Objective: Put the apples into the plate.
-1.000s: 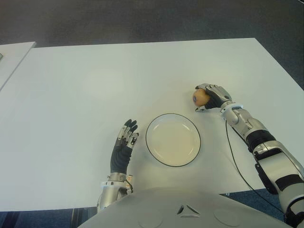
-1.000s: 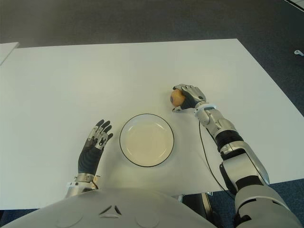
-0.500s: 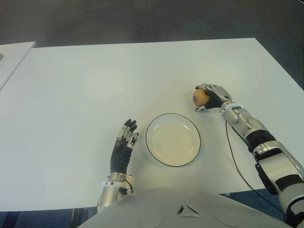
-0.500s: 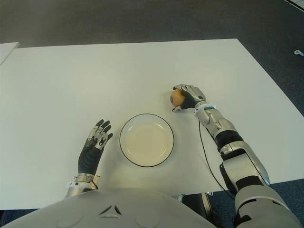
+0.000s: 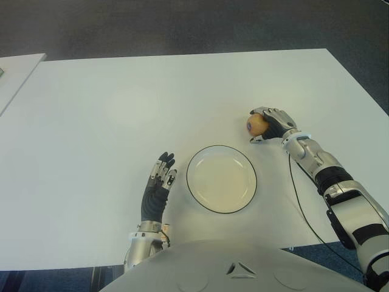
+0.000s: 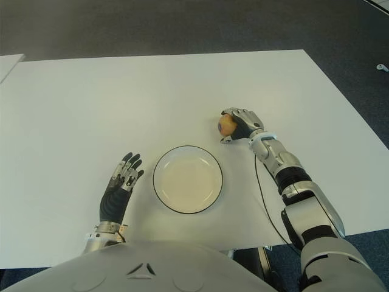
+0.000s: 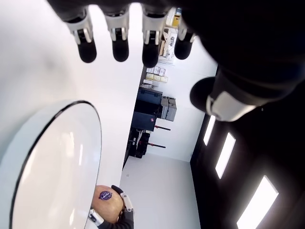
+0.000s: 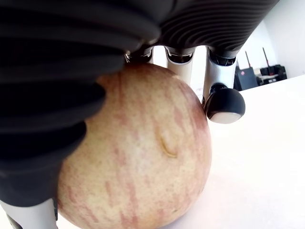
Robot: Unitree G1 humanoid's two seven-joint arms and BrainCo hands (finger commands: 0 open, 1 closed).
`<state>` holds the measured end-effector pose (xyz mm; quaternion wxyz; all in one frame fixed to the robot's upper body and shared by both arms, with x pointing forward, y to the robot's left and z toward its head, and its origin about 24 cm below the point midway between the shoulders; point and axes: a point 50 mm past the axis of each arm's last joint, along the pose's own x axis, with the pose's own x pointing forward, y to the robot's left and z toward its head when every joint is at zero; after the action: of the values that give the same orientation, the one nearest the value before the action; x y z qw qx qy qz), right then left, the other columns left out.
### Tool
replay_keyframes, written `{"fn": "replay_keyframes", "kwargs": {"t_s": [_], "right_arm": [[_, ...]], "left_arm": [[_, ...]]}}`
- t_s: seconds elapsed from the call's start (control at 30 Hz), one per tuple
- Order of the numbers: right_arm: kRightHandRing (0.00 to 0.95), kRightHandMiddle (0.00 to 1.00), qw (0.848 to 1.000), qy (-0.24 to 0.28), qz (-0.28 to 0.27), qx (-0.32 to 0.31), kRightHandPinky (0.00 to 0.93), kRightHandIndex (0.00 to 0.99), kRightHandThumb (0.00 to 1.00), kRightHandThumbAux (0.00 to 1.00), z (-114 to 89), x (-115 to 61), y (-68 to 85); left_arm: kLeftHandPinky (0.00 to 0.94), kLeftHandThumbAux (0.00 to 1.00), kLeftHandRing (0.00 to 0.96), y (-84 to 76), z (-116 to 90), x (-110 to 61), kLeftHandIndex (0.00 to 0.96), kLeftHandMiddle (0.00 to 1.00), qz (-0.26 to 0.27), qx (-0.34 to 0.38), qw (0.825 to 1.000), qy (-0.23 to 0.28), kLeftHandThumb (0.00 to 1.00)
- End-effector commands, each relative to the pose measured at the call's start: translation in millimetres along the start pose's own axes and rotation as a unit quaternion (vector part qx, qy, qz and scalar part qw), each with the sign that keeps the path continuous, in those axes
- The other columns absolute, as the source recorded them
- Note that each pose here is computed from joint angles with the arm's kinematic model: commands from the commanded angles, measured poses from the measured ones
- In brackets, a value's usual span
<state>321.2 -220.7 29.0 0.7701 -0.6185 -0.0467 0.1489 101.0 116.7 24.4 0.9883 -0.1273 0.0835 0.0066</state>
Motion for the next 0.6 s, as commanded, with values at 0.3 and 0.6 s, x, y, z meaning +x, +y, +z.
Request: {"fn": "replay_keyframes", "kwargs": {"t_s": [0.3, 0.6], "right_arm": [[0.886, 0.923, 1.000, 0.011, 0.022, -0.007, 0.882, 0.816, 0.554, 0.772, -3.8, -5.4, 8.9], [0.885, 0.921, 1.000, 0.010, 0.023, -0.007, 0.881, 0.821, 0.562, 0.770, -3.4, -5.3, 9.4]], "left_arm": [[0.129, 0.525, 0.097, -12.8, 1.3, -0.7, 0.087, 0.114, -0.004, -0.031, 1.000, 0.000, 0.267], [0.132, 0.516, 0.098, -12.3, 1.4, -0.4, 0.091, 0.116, -0.003, -0.027, 1.000, -0.001, 0.258]]}}
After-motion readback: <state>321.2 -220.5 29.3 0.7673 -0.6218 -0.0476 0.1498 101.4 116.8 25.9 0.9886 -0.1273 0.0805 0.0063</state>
